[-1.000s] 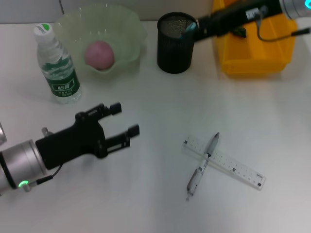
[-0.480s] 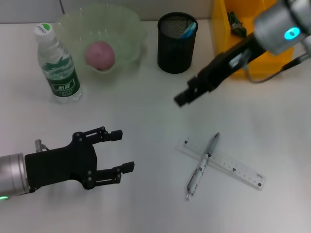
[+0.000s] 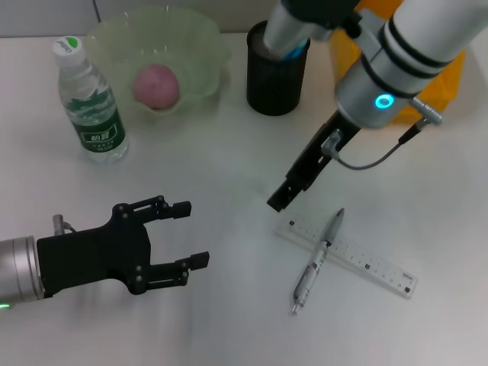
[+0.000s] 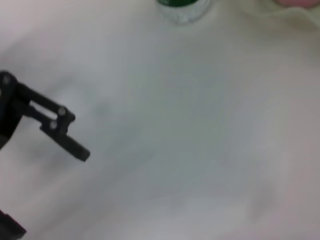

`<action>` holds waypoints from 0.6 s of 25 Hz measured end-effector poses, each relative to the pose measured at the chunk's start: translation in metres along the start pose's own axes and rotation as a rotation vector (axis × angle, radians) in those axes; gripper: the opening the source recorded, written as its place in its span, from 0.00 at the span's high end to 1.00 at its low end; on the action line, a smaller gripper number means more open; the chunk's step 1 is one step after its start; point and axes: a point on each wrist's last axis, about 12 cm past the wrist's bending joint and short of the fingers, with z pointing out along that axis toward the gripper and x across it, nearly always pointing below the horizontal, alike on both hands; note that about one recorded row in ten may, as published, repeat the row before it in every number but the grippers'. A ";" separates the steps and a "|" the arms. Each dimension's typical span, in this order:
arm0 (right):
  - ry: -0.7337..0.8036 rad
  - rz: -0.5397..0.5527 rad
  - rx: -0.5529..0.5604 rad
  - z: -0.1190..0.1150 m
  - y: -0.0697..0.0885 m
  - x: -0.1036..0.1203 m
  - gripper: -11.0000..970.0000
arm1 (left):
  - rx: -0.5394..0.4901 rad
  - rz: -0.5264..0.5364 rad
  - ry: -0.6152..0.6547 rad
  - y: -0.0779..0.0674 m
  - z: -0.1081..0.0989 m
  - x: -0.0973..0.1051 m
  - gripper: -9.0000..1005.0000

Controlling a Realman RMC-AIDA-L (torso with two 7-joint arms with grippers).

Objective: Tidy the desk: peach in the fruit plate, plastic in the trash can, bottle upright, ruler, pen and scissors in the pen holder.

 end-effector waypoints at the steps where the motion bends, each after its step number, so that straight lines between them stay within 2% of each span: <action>1: 0.000 0.000 0.000 0.000 0.000 0.000 0.25 | 0.000 0.000 0.000 0.000 0.000 0.000 0.23; 7: 0.077 -0.006 0.038 0.017 0.010 0.006 0.25 | -0.009 0.006 0.012 0.002 0.000 0.000 0.23; 15: 0.097 -0.034 0.081 0.026 0.022 0.010 0.25 | -0.015 0.003 0.021 0.004 0.000 0.001 0.23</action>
